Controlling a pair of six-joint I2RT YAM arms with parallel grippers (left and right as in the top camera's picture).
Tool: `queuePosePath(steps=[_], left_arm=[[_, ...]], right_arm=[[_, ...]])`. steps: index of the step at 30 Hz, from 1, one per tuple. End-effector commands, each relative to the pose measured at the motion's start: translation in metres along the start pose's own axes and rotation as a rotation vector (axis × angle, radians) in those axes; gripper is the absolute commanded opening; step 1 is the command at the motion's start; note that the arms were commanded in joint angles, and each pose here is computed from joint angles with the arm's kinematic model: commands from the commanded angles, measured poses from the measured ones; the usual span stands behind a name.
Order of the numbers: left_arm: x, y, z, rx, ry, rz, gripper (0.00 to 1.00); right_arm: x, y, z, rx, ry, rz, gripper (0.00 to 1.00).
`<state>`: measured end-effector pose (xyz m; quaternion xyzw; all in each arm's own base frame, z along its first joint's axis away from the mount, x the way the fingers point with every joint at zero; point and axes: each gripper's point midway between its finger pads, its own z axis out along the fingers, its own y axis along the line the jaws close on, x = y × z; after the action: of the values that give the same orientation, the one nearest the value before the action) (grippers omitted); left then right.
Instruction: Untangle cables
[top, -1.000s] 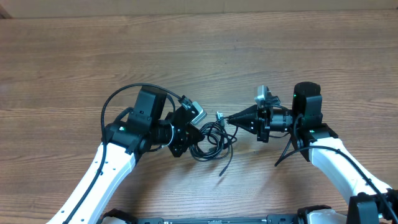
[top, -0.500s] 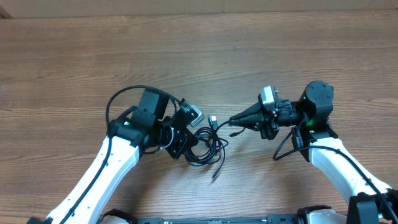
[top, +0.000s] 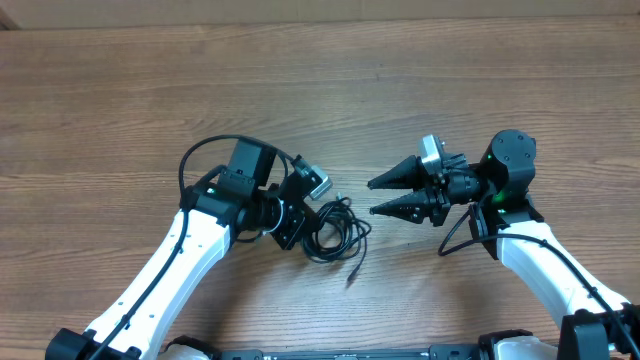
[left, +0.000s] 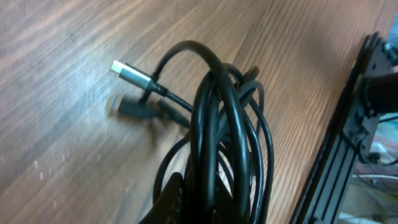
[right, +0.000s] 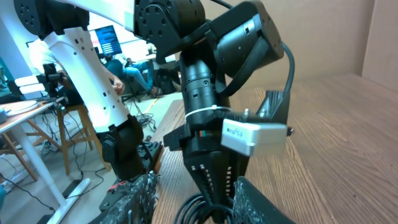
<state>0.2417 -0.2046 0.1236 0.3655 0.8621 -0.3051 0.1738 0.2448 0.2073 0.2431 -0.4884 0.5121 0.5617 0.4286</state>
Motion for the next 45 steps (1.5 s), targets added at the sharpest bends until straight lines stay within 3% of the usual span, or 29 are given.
queuePosePath(steps=[1, 10, 17, 26, 35, 41, 45], left_arm=[[-0.016, -0.012, -0.004, 0.071, -0.058, 0.014, 0.04], [-0.037, -0.021, -0.026, 0.055, -0.123, 0.036, 0.04], [-0.065, -0.028, -0.078, -0.031, -0.252, 0.034, 0.04], [-0.07, 0.005, -0.131, -0.157, -0.42, -0.353, 0.04], [-0.063, 0.035, -0.151, -0.053, -0.543, -1.123, 0.04], [-0.056, 0.036, -0.149, 0.011, -0.539, -1.416, 0.04], [-0.046, 0.039, -0.145, -0.006, -0.52, -1.529, 0.04]], right_arm=[[-0.005, 0.004, -0.001, -0.016, 0.001, -0.001, 0.4], [-0.005, 0.004, -0.001, -0.016, 0.001, 0.002, 0.37], [-0.005, 0.004, -0.001, -0.016, 0.001, 0.002, 0.34], [-0.005, 0.004, -0.001, -0.014, 0.001, 0.006, 0.33], [-0.005, -0.015, -0.002, 0.092, -0.014, 0.133, 0.32], [0.004, -0.029, -0.004, 0.171, -0.017, 0.233, 0.32], [0.008, -0.037, -0.005, 0.223, -0.019, 0.271, 0.32]])
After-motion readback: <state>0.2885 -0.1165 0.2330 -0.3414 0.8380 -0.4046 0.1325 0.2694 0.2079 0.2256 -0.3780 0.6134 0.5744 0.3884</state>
